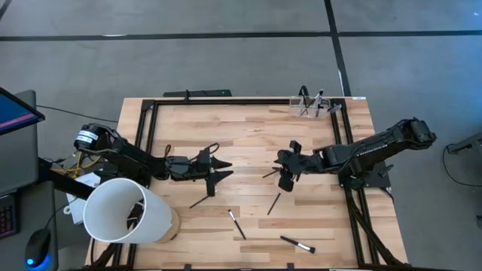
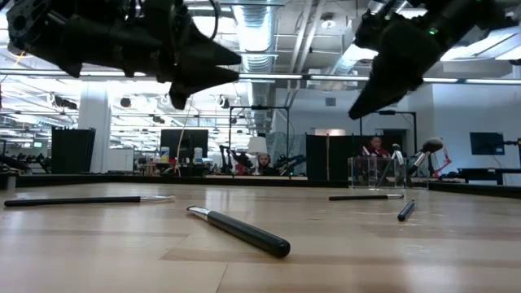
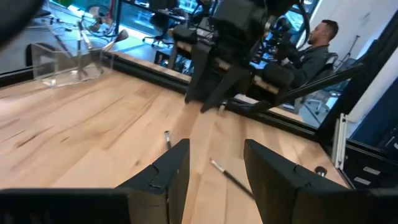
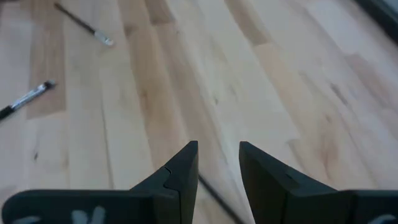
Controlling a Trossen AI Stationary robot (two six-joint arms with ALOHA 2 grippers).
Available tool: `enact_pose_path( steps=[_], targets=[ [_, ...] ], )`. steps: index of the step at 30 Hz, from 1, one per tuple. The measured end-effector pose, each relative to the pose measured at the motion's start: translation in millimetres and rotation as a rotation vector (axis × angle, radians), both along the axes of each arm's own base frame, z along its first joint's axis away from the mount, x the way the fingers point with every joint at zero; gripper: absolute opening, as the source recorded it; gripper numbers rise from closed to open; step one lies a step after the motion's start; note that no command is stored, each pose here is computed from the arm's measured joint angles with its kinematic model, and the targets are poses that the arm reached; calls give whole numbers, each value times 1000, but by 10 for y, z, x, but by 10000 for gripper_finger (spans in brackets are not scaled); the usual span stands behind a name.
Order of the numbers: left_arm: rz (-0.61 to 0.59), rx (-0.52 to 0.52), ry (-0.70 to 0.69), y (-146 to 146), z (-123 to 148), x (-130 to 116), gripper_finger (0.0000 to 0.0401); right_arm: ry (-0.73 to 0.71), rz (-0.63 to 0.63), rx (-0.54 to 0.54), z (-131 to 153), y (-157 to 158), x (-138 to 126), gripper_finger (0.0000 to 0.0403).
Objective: Put items in baskets/containers
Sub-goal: Put the black eyeshadow brush into the middle section of the transparent organizer
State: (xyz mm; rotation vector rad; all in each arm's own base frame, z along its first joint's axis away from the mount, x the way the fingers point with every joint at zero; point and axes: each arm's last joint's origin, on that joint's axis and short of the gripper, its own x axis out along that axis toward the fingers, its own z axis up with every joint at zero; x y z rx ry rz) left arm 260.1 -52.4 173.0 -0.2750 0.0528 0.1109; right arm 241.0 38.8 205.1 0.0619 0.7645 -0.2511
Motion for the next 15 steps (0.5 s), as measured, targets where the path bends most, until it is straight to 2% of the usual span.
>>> enact_pose_path(
  steps=[6, 15],
  targets=[
    [-8, 3, 8, -82, -16, 251, 149, 66, -16, 15, -92, 90, -95, 107],
    [1, 22, 57, -119, -81, 678, 149, 100, -66, -47, -104, 237, -242, 107]
  ],
)
